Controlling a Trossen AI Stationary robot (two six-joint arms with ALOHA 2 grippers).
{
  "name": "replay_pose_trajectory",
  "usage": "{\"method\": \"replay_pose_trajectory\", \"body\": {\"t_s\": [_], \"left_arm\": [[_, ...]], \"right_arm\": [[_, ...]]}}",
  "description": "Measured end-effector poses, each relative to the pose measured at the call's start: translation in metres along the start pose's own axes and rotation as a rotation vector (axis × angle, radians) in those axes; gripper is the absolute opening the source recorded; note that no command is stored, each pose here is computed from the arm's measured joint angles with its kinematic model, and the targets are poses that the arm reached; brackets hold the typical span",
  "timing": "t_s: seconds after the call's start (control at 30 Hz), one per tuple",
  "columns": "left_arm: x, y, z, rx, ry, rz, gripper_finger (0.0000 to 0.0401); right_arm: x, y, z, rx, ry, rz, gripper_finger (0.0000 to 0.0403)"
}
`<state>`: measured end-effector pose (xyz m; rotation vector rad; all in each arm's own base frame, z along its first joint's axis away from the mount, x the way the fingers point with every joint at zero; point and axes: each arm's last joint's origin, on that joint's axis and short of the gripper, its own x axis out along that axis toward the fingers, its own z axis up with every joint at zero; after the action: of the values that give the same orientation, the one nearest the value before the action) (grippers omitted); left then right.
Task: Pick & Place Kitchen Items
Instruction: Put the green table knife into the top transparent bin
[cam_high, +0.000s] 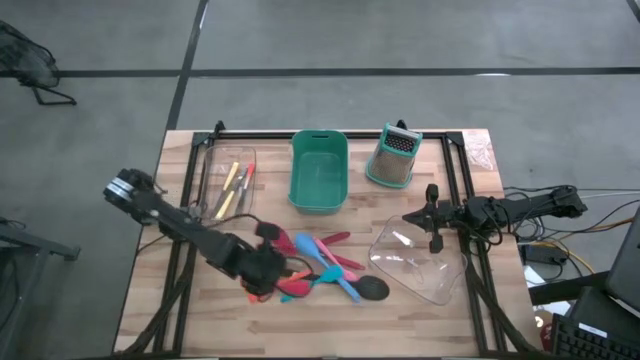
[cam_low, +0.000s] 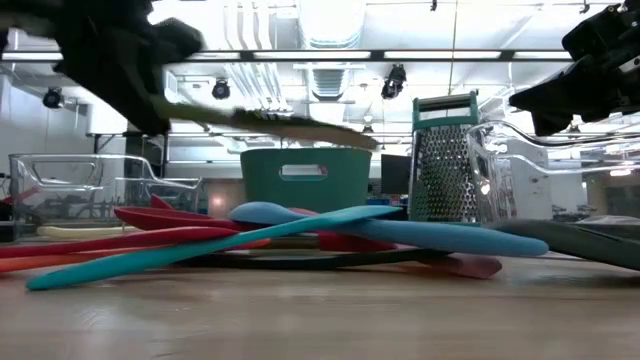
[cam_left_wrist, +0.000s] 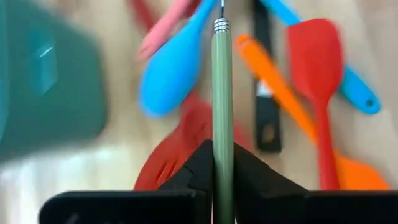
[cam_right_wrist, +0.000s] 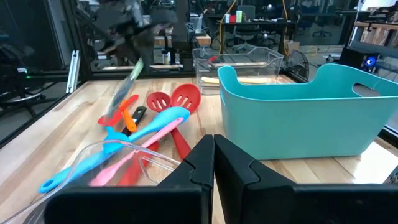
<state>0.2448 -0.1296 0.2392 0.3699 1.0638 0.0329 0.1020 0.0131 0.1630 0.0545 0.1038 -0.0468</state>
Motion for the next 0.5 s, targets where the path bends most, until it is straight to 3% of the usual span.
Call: {"method": "replay_pose_trajectory", "body": {"t_s": [0.17, 0.4, 0.5], "left_arm": [[-0.037, 0.02, -0.03, -0.2, 0.067, 0.188, 0.0034], [-0.072, 0.049, -0.073, -0.631, 0.114, 0.477, 0.0037], [-0.071, 0.053, -0.085, -0.729, 0.085, 0.513, 0.004]], "right_arm": [[0.0, 0.0, 0.0, 0.0, 0.0, 0.0, 0.0008], [0.0, 0.0, 0.0, -0.002, 0.0, 0.0, 0.0008], [0.0, 0.0, 0.0, 0.0, 0.0, 0.0, 0.0008]]}}
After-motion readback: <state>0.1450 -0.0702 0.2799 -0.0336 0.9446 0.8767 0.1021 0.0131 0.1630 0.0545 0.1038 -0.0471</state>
